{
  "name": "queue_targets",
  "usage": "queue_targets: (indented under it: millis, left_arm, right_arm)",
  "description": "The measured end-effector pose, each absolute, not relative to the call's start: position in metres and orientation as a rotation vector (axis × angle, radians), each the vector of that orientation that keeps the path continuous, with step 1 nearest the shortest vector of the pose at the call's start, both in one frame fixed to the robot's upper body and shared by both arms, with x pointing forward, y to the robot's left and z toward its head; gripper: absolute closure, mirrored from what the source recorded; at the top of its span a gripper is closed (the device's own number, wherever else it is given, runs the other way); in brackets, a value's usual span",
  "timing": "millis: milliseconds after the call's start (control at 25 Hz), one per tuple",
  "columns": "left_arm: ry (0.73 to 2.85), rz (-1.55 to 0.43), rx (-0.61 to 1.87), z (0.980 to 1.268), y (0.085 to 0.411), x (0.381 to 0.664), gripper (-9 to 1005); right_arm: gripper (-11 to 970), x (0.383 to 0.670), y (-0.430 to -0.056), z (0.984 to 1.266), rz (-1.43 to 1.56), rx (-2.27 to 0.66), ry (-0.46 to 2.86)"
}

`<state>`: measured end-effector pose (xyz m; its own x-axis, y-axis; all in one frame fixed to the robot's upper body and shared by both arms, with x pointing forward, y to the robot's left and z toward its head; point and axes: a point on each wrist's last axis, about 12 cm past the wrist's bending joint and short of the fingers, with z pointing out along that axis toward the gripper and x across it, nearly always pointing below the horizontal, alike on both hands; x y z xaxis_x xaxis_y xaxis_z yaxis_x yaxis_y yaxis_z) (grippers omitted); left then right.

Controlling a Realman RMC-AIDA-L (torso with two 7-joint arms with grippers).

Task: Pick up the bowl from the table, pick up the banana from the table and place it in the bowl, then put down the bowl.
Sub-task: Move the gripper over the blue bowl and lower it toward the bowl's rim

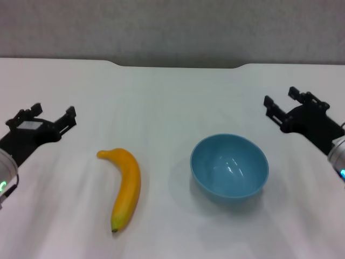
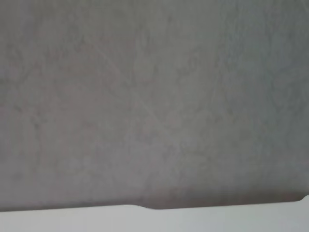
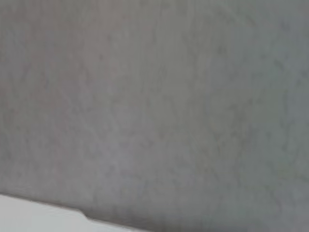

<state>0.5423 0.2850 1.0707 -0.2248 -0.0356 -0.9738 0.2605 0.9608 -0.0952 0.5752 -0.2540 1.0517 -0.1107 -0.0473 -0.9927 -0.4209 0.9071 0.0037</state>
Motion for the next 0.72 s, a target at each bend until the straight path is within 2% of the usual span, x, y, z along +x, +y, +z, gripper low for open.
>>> queue_targets:
  millis: [440,720]
  left_arm:
    - [1.857,-0.289,0.093,1.088,0.275,0.540,122]
    - [1.888,-0.249,0.097,1.084,0.274,0.537,122]
  right_arm:
    - [281,0.605,-0.255,1.107,0.326,-0.295,2.161]
    - [281,0.604,-0.235,1.122,0.384,-0.359,2.308]
